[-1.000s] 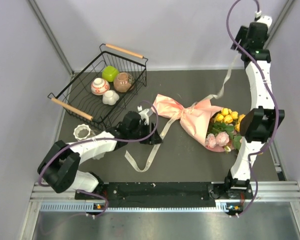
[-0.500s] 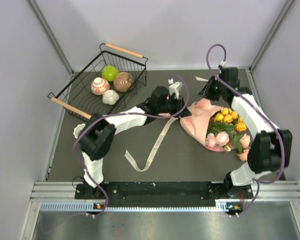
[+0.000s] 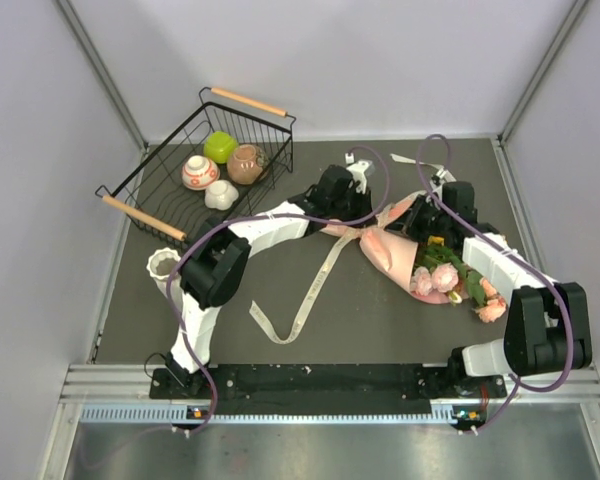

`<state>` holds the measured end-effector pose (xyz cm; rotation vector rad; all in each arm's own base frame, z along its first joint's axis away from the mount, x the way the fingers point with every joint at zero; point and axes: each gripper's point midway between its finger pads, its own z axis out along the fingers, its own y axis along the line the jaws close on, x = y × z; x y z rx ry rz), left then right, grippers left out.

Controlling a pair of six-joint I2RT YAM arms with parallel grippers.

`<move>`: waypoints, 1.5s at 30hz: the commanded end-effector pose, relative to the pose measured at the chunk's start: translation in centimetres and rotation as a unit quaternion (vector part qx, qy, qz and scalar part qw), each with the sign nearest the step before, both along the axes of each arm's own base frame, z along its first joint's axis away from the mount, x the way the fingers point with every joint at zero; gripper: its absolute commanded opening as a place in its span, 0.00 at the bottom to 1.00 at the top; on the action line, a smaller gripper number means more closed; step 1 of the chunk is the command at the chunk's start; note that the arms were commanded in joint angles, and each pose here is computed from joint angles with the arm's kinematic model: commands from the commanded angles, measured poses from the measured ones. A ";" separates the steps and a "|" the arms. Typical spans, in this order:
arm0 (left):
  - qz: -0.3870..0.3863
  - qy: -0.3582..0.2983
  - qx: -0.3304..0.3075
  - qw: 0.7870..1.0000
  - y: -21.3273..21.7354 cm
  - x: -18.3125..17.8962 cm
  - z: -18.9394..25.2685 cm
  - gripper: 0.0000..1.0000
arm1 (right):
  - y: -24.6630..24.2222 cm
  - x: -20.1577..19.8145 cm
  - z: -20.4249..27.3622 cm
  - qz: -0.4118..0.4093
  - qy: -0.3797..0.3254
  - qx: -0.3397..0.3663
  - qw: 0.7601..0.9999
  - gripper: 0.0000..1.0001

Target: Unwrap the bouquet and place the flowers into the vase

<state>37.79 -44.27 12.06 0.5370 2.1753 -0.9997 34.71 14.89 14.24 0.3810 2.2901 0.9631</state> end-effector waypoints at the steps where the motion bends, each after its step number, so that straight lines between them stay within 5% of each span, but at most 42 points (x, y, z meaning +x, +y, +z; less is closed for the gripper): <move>1: 0.010 -0.029 0.039 0.999 0.3 1.7 -0.4 0.15 | 1.0 -0.2 1.5 0.026 -0.046 0.020 0.998 0.00; 14: 0.032 -0.046 0.133 0.990 1.8 3.3 -3.1 0.15 | 0.3 -1.2 -1.0 0.024 -0.033 -0.006 0.999 0.00; 37: 0.044 -0.088 0.120 0.988 2.3 2.3 1.1 0.33 | 0.3 -1.6 -3.6 0.036 -0.009 -0.015 0.999 0.00; 45: 0.039 -0.073 0.129 0.988 1.8 2.5 -0.5 0.25 | 0.3 -1.6 -3.4 0.036 -0.011 -0.014 0.999 0.00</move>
